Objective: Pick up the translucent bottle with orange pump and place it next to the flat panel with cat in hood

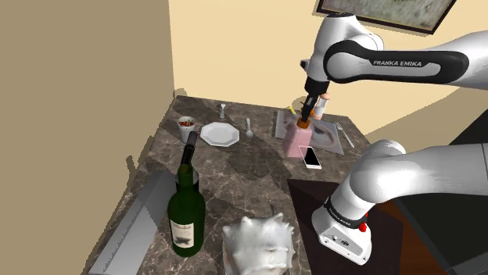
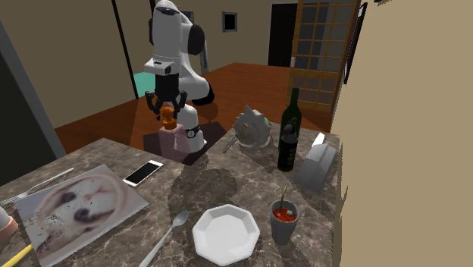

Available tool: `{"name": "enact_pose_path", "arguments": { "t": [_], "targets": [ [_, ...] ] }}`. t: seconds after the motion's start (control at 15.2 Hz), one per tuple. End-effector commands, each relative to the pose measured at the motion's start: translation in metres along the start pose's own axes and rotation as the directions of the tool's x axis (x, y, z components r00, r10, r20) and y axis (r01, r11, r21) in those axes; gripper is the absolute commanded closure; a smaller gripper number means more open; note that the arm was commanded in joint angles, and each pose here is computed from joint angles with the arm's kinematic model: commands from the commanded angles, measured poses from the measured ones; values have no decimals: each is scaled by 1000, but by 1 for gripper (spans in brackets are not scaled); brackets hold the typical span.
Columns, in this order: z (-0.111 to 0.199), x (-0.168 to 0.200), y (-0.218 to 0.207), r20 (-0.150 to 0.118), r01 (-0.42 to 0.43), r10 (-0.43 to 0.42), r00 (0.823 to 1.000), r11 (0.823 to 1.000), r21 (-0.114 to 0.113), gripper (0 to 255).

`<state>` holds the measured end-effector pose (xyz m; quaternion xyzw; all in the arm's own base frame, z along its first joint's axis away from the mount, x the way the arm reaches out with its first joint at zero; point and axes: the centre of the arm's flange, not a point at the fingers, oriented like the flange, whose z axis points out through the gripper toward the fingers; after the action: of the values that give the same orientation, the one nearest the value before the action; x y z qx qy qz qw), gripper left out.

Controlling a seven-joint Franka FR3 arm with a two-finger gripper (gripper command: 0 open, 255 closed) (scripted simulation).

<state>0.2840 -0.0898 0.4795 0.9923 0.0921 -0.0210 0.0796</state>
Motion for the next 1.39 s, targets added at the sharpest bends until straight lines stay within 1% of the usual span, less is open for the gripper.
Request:
{"name": "enact_pose_path", "arguments": {
  "t": [0.0,0.73,1.25,1.32],
  "targets": [
    [10,0,-2,-1,0,0,1000,1000,0,255],
    [70,3,-11,-1,0,0,1000,1000,0,255],
    [70,3,-11,-1,0,0,1000,1000,0,255],
    [70,3,-11,-1,0,0,1000,1000,0,0]
  ]
}}
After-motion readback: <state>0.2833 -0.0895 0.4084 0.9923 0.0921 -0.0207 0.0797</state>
